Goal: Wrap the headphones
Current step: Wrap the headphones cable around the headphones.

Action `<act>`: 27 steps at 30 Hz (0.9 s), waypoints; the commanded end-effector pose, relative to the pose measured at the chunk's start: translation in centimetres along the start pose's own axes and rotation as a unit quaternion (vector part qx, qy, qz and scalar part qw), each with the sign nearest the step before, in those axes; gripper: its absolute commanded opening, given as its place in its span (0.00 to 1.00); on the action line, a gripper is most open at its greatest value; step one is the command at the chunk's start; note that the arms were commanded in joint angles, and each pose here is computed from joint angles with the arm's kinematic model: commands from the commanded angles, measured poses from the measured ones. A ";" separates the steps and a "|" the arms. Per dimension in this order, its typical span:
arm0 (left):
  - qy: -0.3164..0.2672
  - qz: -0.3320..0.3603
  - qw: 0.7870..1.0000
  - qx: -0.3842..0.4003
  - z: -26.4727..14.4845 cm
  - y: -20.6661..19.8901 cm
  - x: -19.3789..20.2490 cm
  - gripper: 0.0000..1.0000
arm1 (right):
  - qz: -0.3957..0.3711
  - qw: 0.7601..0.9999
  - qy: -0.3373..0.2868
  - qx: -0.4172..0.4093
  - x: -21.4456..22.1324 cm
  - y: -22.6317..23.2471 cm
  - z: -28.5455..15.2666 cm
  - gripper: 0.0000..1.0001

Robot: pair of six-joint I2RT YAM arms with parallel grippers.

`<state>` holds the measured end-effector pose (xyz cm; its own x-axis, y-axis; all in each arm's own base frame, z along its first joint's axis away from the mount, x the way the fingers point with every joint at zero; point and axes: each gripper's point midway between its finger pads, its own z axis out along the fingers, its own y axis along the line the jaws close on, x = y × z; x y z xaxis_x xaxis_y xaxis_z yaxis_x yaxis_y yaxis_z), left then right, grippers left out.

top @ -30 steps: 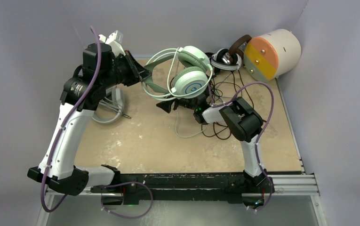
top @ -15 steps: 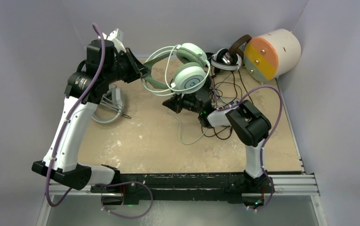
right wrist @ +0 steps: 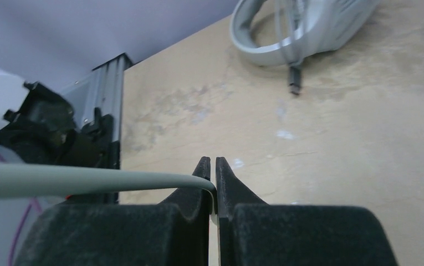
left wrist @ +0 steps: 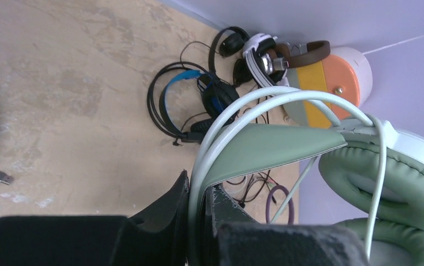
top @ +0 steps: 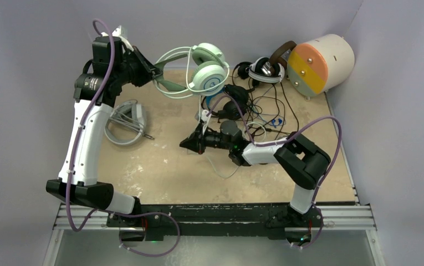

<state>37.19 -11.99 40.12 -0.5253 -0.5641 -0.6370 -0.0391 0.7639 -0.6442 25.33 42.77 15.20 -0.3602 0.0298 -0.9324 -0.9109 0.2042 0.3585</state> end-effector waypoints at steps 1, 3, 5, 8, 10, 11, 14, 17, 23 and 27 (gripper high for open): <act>-0.064 -0.052 0.993 0.079 -0.6 -3.5 -4.0 0.00 | 0.005 0.999 0.028 -0.035 0.9 4.3 0.5 0.00; -0.077 -0.061 0.993 0.063 -0.2 -2.6 -4.6 0.00 | -0.003 0.998 0.036 -0.043 1.0 6.1 0.7 0.00; -0.086 -0.072 0.993 0.048 0.4 -1.5 -4.8 0.00 | 0.001 0.998 0.057 -0.040 1.5 7.3 0.9 0.00; -0.089 -0.093 0.991 0.038 1.4 -0.3 -4.5 0.00 | 0.015 0.995 0.094 -0.029 2.0 8.3 1.5 0.00; -0.088 -0.109 0.990 0.034 2.1 0.4 -4.0 0.00 | 0.027 0.994 0.107 -0.014 2.0 8.6 1.9 0.00; -0.085 -0.119 0.989 0.033 2.4 0.7 -3.6 0.00 | 0.038 0.993 0.108 -0.002 1.8 8.4 2.1 0.00; -0.076 -0.141 0.986 0.035 2.9 1.1 -3.0 0.00 | 0.068 0.991 0.109 0.025 1.9 7.8 2.1 0.00; -0.089 -0.164 0.982 0.030 2.9 1.7 -2.9 0.00 | 0.087 0.988 0.115 0.050 1.8 7.2 2.4 0.00; -0.160 -0.202 0.966 -0.025 2.5 5.5 -3.2 0.00 | 0.122 0.977 0.128 0.122 2.0 5.5 2.0 0.00; -0.233 -0.223 0.943 -0.085 0.8 8.9 -3.9 0.00 | 0.141 0.970 0.133 0.147 2.4 5.1 1.2 0.00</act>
<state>38.38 -7.82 30.44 -0.3668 -0.8053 -0.4657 -0.3696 0.5856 -0.7215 21.12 45.33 14.14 -0.6408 -0.1122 -0.7595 -0.7089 0.4663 0.5292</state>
